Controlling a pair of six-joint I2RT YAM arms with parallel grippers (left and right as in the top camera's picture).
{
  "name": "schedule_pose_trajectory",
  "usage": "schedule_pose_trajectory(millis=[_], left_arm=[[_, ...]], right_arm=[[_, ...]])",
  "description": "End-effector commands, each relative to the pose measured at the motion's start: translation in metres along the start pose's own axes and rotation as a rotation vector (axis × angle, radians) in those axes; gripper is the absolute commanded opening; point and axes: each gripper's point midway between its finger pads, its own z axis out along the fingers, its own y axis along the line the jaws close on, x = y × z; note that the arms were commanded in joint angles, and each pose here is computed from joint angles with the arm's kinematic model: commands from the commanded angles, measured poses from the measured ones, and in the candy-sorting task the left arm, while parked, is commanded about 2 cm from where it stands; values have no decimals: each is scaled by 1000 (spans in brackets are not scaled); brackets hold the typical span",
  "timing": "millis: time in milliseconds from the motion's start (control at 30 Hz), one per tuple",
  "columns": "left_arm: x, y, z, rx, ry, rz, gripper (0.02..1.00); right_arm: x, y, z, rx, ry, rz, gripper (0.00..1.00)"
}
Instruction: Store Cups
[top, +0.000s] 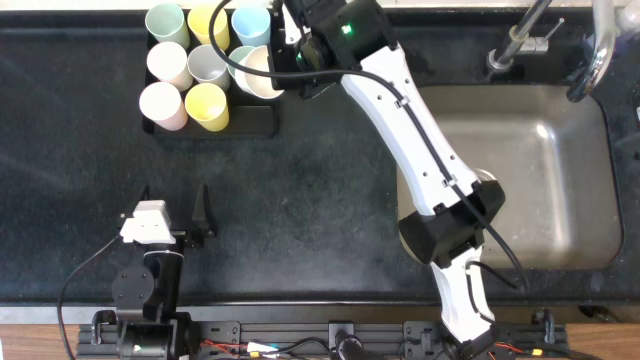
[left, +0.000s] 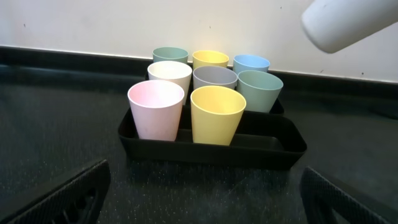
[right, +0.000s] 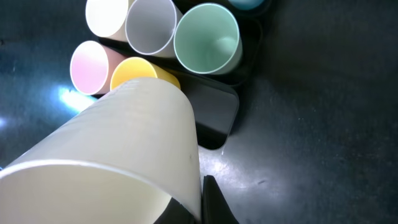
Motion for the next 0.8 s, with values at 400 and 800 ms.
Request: schedule_pose_trajectory(millis=[400,800], left_arm=[[0,0,0,4,-4,21,1000],[0,0,0,4,-4,21,998]], right_arm=[[14,-2,68,-60,143,90,42],[20,-5,102,-60,183,173,45]])
